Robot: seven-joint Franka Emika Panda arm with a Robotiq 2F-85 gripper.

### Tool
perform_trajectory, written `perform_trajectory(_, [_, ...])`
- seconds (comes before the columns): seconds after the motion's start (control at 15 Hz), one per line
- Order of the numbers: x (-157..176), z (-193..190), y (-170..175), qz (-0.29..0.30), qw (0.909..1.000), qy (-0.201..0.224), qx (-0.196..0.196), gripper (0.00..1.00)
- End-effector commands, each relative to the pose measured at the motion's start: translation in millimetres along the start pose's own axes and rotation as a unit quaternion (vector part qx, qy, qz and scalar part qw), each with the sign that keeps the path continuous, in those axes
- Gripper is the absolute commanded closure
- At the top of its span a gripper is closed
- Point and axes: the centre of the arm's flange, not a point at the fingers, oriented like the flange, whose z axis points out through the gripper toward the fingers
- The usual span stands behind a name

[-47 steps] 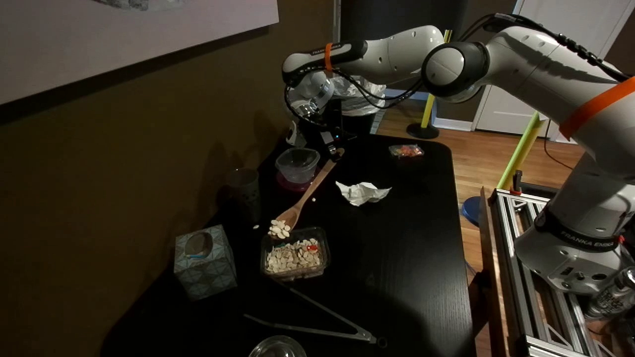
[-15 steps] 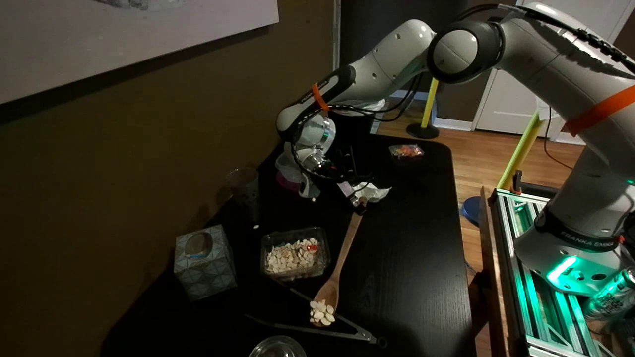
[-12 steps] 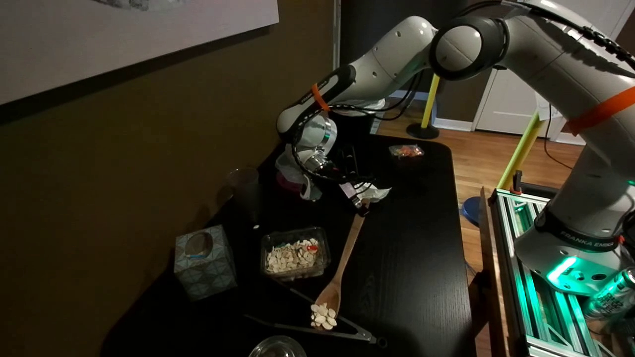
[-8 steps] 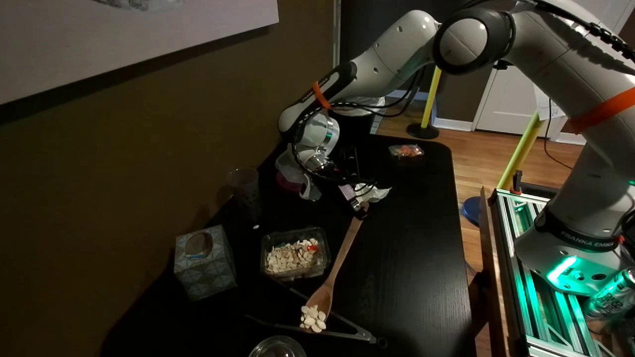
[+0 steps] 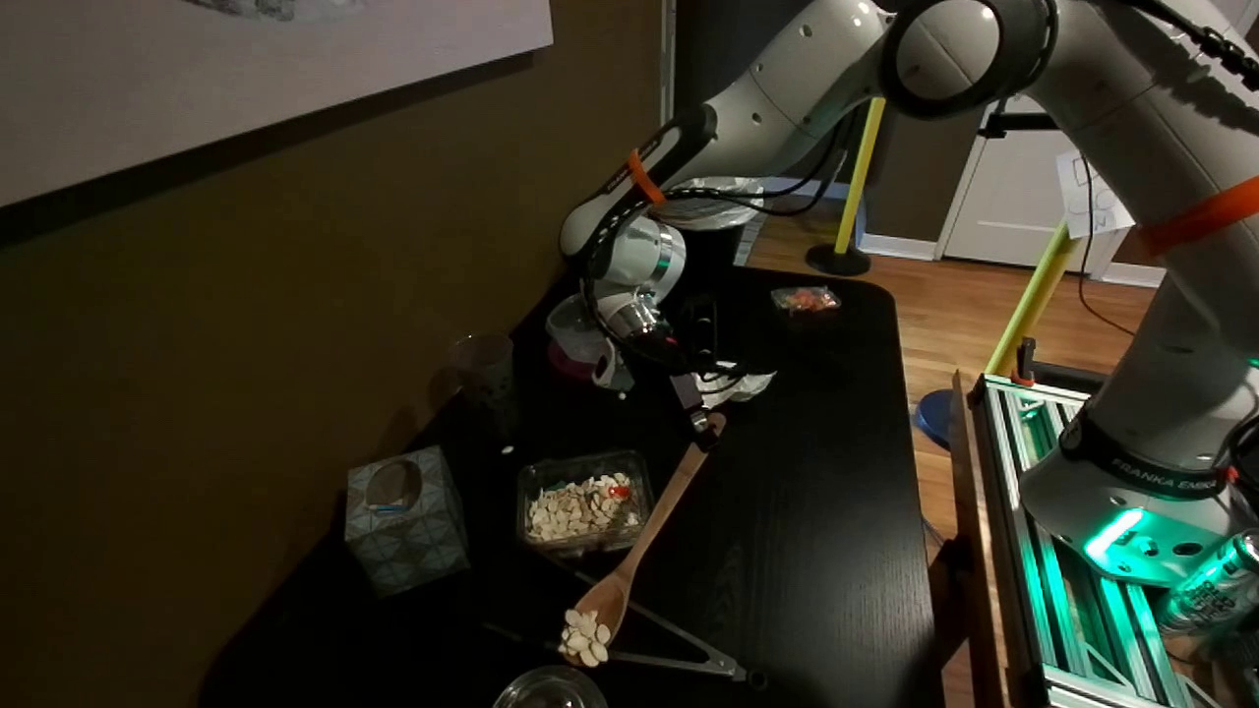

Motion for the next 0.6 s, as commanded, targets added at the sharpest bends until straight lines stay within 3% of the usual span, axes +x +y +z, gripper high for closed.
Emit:
perform_trajectory(0.0, [-8.6, 18.4, -12.2, -0.008, 0.9991, 0.030, -0.029, 0.97])
perform_trajectory(0.53, [-5.2, 32.6, -22.4, -0.014, 0.9962, 0.053, -0.067, 0.97])
